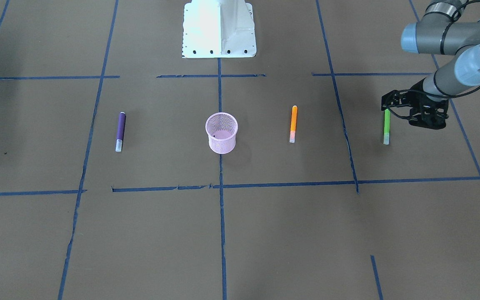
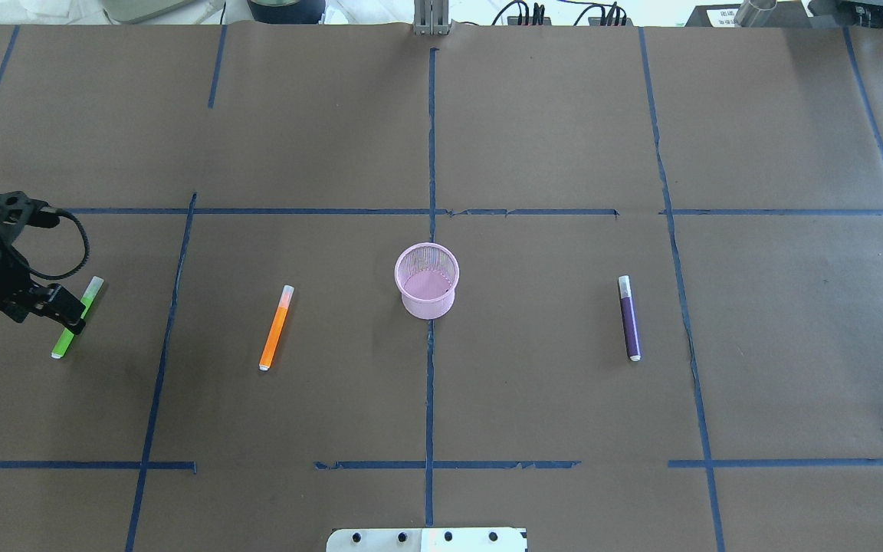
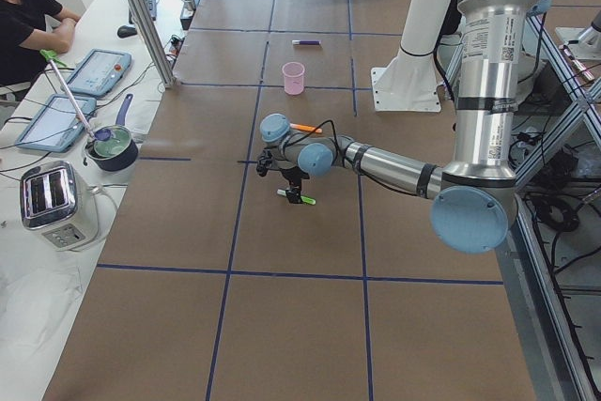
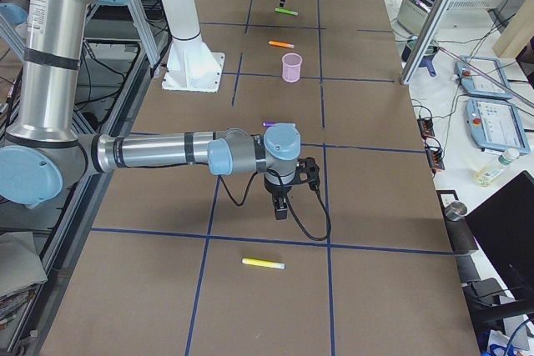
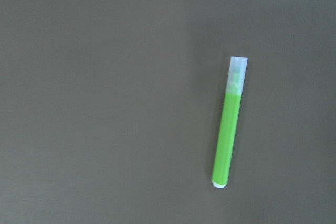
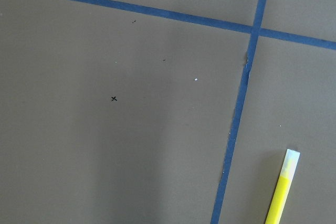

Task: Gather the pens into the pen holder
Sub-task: 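Lower the left gripper onto the green marker and close it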

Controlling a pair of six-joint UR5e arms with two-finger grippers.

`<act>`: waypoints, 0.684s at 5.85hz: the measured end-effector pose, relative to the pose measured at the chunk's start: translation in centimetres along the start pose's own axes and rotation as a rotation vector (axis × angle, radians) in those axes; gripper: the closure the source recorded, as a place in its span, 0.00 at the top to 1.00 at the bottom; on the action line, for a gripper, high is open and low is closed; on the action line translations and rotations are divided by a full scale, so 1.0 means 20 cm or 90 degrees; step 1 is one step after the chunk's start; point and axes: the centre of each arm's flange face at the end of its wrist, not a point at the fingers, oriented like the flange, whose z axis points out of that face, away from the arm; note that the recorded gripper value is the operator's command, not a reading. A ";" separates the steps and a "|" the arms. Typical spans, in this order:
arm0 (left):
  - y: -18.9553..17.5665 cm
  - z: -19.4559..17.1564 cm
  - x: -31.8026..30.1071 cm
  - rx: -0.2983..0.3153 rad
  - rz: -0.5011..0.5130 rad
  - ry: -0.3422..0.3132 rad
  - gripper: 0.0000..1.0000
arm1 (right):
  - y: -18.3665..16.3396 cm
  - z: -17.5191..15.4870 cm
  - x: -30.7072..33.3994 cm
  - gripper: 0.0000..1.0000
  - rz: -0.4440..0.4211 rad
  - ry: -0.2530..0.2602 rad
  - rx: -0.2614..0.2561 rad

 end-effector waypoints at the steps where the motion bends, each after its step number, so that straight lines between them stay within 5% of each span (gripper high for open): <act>1: -0.04 0.07 0.04 -0.004 0.003 -0.015 0.94 | 0.00 0.00 0.00 1.00 -0.001 0.000 -0.001; 4: -0.12 0.11 0.11 -0.005 0.035 -0.022 0.82 | 0.01 0.00 0.00 1.00 -0.004 0.001 -0.001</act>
